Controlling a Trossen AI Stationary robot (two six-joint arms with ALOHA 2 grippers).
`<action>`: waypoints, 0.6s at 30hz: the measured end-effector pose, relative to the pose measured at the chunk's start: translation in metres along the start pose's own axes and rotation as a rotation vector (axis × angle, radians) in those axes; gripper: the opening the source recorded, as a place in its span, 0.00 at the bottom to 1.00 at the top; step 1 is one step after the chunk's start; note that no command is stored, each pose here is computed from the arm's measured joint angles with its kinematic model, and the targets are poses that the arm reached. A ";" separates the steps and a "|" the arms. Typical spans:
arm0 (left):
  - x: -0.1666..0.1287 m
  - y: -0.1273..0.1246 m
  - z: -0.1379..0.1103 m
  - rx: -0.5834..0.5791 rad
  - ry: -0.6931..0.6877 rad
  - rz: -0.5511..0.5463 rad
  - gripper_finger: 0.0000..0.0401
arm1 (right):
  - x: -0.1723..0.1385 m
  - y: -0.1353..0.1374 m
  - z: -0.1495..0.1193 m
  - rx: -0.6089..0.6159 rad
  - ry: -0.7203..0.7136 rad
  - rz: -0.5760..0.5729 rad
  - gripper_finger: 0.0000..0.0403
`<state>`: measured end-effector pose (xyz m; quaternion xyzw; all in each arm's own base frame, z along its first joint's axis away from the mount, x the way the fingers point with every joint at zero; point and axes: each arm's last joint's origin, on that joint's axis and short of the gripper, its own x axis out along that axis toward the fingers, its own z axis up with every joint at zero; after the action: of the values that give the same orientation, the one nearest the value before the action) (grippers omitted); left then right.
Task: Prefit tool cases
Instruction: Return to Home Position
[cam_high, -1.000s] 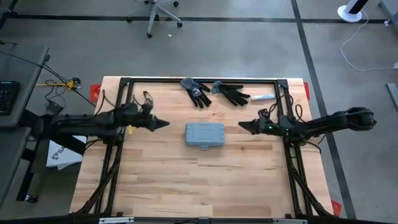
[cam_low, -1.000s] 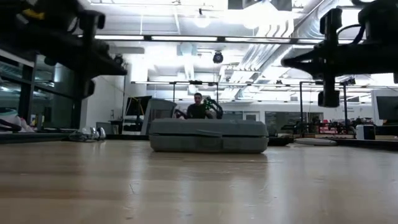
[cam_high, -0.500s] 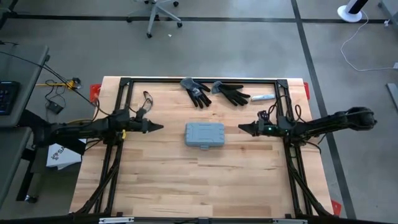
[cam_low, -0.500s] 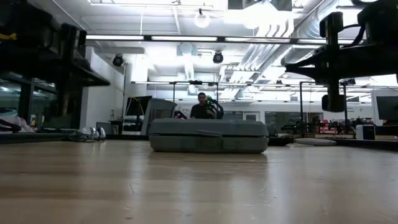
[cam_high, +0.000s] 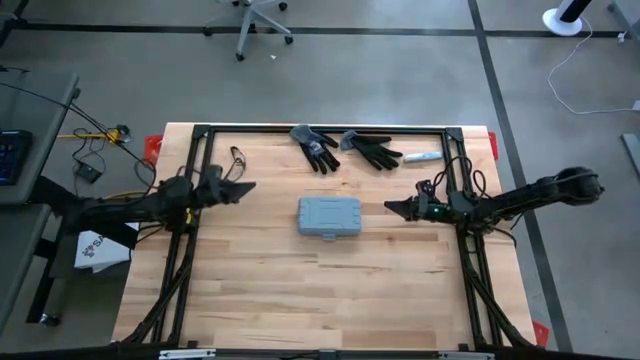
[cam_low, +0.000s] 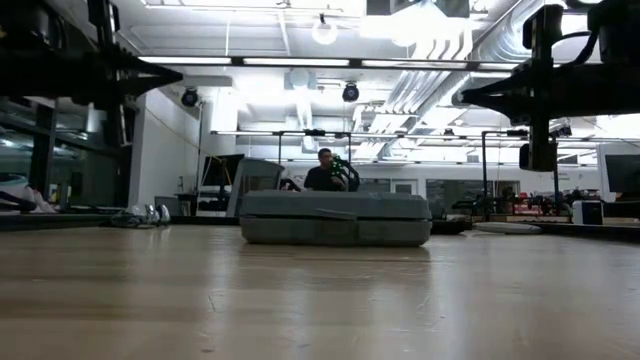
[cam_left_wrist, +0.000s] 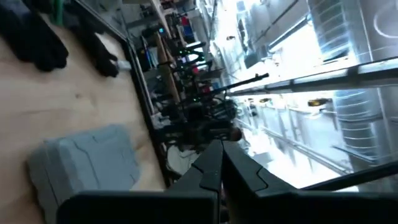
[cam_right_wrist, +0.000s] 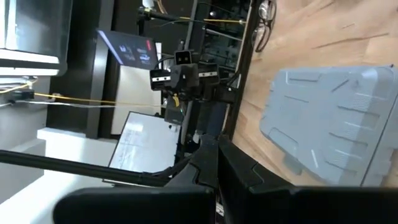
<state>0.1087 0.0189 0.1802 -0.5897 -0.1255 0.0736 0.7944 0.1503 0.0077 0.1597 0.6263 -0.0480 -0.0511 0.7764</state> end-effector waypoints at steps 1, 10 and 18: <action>-0.001 0.000 -0.001 -0.011 0.005 0.003 0.00 | 0.000 0.000 0.000 0.003 0.001 0.001 0.00; -0.010 0.018 -0.008 -0.091 0.150 0.170 0.00 | -0.001 -0.005 -0.006 0.039 0.050 -0.056 0.00; -0.010 0.018 -0.007 -0.057 0.164 0.168 0.00 | -0.006 -0.027 -0.015 -0.029 0.262 -0.263 0.00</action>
<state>0.1020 0.0150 0.1601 -0.6245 -0.0124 0.0878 0.7760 0.1457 0.0174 0.1299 0.6171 0.1364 -0.0707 0.7717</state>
